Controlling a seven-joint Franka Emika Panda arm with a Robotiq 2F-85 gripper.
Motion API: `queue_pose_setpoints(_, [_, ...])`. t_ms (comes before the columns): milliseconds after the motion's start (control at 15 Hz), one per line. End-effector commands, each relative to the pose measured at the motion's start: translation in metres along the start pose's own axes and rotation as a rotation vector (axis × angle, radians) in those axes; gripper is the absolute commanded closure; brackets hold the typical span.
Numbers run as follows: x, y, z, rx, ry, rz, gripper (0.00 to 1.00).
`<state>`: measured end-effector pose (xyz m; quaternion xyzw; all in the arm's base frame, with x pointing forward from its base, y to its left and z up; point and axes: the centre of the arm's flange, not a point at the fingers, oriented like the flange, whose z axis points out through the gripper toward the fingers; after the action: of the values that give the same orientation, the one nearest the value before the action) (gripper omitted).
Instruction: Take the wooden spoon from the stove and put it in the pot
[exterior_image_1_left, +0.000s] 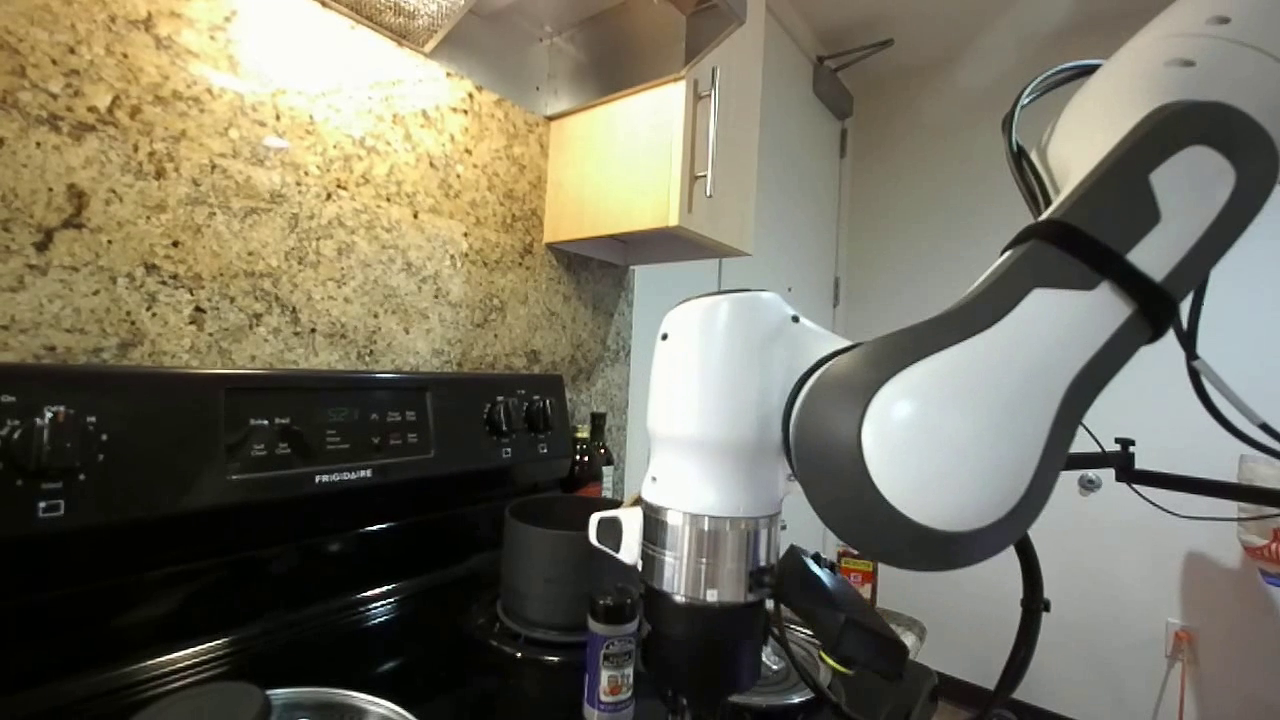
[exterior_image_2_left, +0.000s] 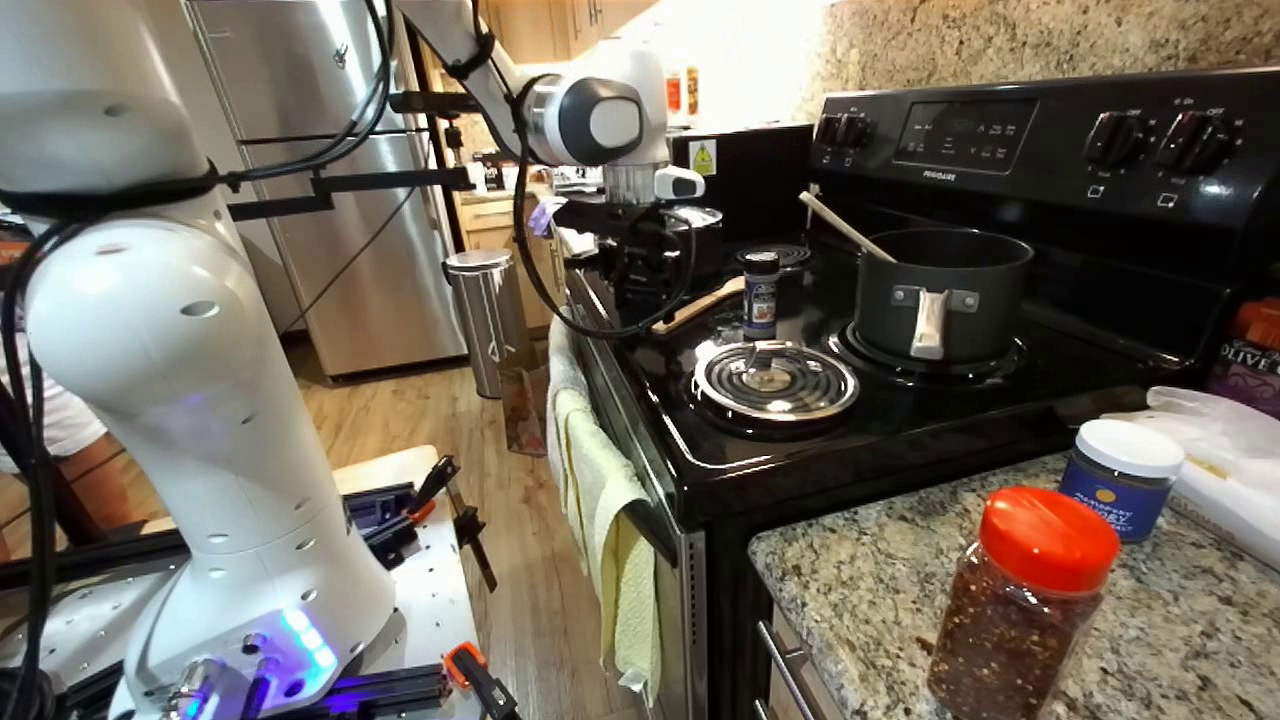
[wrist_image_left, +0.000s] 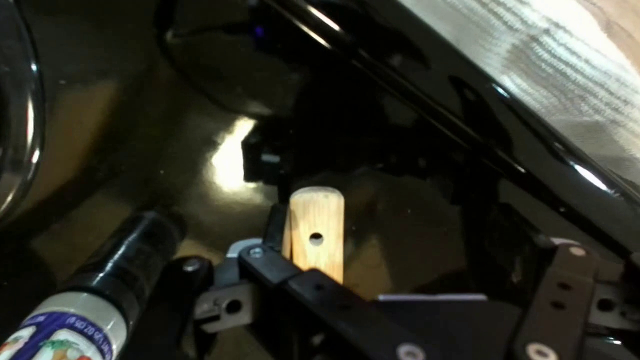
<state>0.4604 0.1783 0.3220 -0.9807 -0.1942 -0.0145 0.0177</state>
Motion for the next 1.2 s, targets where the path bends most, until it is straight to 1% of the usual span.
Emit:
queue_pose_setpoints(0, [0.001,-0.008,0.012,-0.036,0.026,0.013,0.00])
queue_pose_setpoints(267, [0.003,-0.006,0.013,-0.053,0.019,0.006,0.00])
queue_pose_setpoints(533, [0.003,0.004,0.008,-0.070,0.021,0.002,0.00])
queue_pose_setpoints(867, [0.012,0.021,0.012,-0.036,0.028,-0.024,0.00])
queue_pose_setpoints(1133, [0.021,0.033,0.023,-0.036,0.029,-0.059,0.00])
